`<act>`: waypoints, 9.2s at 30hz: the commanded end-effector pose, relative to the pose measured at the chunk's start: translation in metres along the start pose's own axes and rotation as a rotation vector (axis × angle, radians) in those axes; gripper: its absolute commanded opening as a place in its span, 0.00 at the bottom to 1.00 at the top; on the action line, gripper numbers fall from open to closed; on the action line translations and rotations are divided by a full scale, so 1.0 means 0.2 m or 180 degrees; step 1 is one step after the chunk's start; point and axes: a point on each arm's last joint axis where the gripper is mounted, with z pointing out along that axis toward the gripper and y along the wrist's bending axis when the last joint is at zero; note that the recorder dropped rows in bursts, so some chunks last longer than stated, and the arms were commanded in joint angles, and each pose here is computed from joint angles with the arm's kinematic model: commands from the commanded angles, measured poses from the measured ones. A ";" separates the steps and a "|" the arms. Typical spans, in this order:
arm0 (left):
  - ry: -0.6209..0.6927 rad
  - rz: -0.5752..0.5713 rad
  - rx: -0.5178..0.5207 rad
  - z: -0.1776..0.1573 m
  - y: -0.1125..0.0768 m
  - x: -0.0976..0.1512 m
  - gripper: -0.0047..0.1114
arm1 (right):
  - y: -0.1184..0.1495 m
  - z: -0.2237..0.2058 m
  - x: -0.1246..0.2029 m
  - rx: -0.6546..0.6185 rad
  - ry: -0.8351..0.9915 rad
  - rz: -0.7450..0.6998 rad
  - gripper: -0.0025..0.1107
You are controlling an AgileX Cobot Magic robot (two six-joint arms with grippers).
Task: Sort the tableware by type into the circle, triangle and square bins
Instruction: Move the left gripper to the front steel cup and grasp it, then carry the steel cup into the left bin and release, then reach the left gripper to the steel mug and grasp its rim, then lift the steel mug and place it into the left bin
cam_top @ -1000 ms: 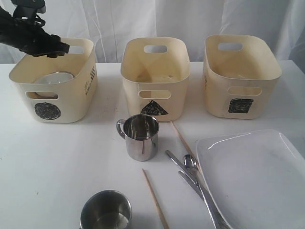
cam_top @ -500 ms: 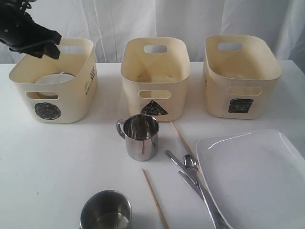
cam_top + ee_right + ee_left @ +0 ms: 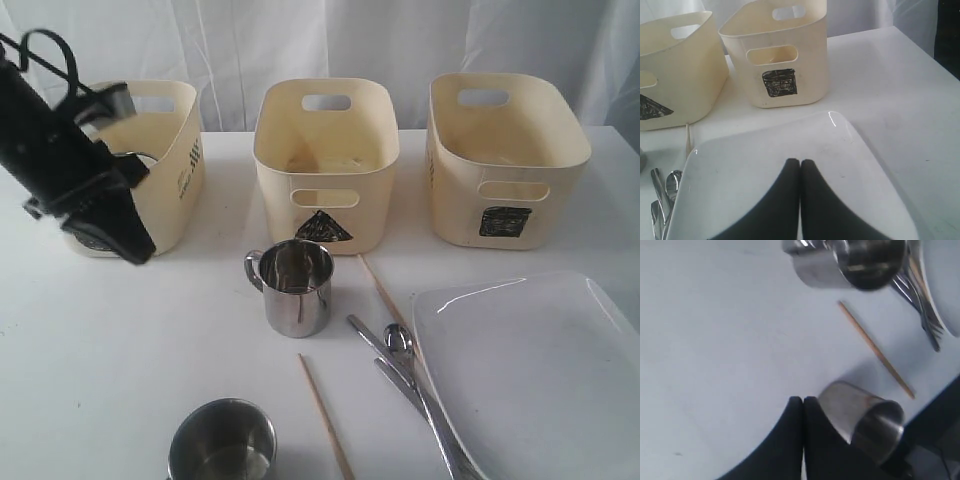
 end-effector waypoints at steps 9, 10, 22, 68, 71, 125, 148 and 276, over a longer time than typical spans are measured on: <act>0.0081 0.0810 0.0363 0.43 -0.27 0.18 0.04 | 0.00 0.00 0.00 0.0000 -0.0036 -0.0004 0.02; -0.0003 0.0844 0.0308 0.42 -0.27 0.17 0.04 | 0.00 0.00 0.00 0.0000 -0.0036 -0.0004 0.02; 0.0382 0.1788 0.0591 0.41 -0.30 0.25 0.08 | 0.00 0.00 0.00 0.0000 -0.0036 -0.0004 0.02; 0.1283 0.2027 0.0141 0.54 -0.09 0.19 0.04 | 0.00 0.00 0.00 0.0000 -0.0036 -0.0004 0.02; 0.1141 0.2181 -0.0518 0.35 -0.13 0.13 0.04 | 0.00 0.00 0.00 0.0000 -0.0036 -0.0004 0.02; -0.3720 0.1195 -0.2827 -0.20 0.43 -0.57 0.56 | 0.00 0.00 0.00 0.0000 -0.0036 -0.0004 0.02; -0.2528 0.0413 -0.2183 -0.48 0.20 -0.53 0.43 | 0.00 0.00 0.00 0.0000 -0.0036 -0.0004 0.02; -0.2013 0.0297 -0.2432 -0.38 0.31 -0.53 0.52 | 0.00 0.00 0.00 0.0000 -0.0036 -0.0004 0.02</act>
